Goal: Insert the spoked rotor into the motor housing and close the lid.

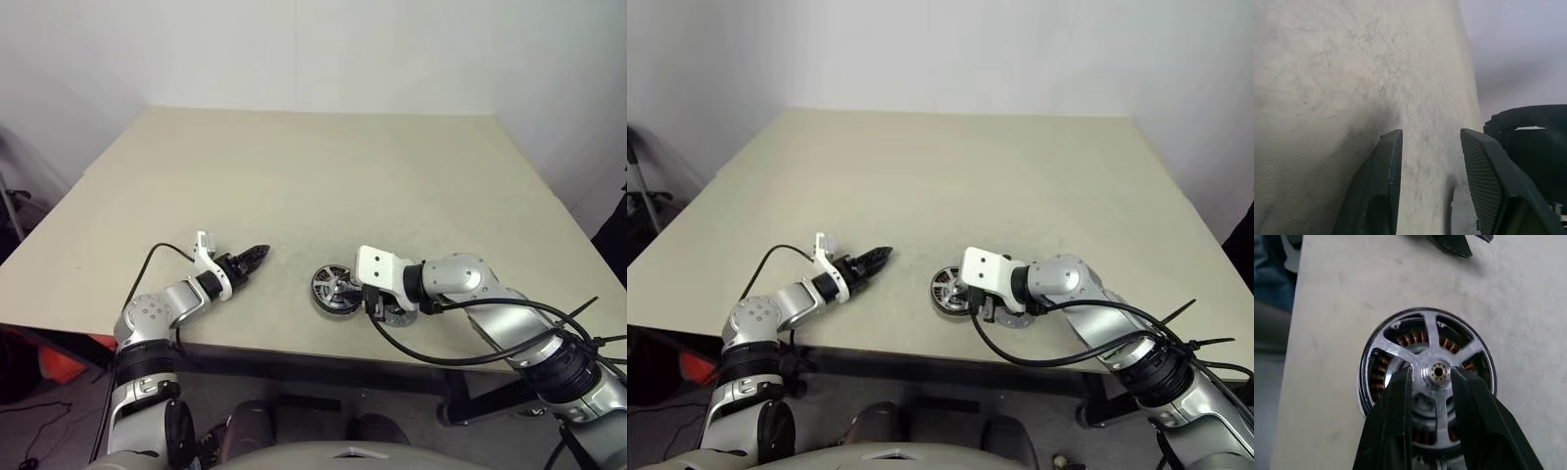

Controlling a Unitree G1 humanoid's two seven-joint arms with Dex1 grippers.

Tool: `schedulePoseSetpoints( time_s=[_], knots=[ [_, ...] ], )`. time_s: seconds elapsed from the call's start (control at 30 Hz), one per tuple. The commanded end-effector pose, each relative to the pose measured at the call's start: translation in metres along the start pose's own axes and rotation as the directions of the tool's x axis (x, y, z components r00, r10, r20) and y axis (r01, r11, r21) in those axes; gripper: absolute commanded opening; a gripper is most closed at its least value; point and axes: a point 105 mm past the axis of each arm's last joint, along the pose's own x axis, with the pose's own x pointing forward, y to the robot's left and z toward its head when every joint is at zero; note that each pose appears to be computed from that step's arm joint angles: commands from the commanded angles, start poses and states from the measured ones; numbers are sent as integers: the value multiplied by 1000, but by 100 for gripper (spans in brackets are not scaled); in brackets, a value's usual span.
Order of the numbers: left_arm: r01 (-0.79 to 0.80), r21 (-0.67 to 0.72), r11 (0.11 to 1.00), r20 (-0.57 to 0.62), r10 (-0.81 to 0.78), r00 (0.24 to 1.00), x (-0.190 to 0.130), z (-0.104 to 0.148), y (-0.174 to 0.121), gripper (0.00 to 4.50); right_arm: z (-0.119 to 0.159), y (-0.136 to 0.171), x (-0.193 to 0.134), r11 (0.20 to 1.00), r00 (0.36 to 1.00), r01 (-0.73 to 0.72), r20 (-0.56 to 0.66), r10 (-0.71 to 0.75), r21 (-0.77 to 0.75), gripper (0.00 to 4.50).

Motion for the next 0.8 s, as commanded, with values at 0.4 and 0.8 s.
schedulePoseSetpoints(
  time_s=[0.4,0.8],
  knots=[
    [41,52,998,-12,-40,999,13,3,-20,199,32,-22,-21,996,993,81,91,-79,-23,126],
    [15,54,998,-11,-15,1000,8,5,-17,199,38,-16,-13,999,992,38,122,-39,8,126]
  ],
)
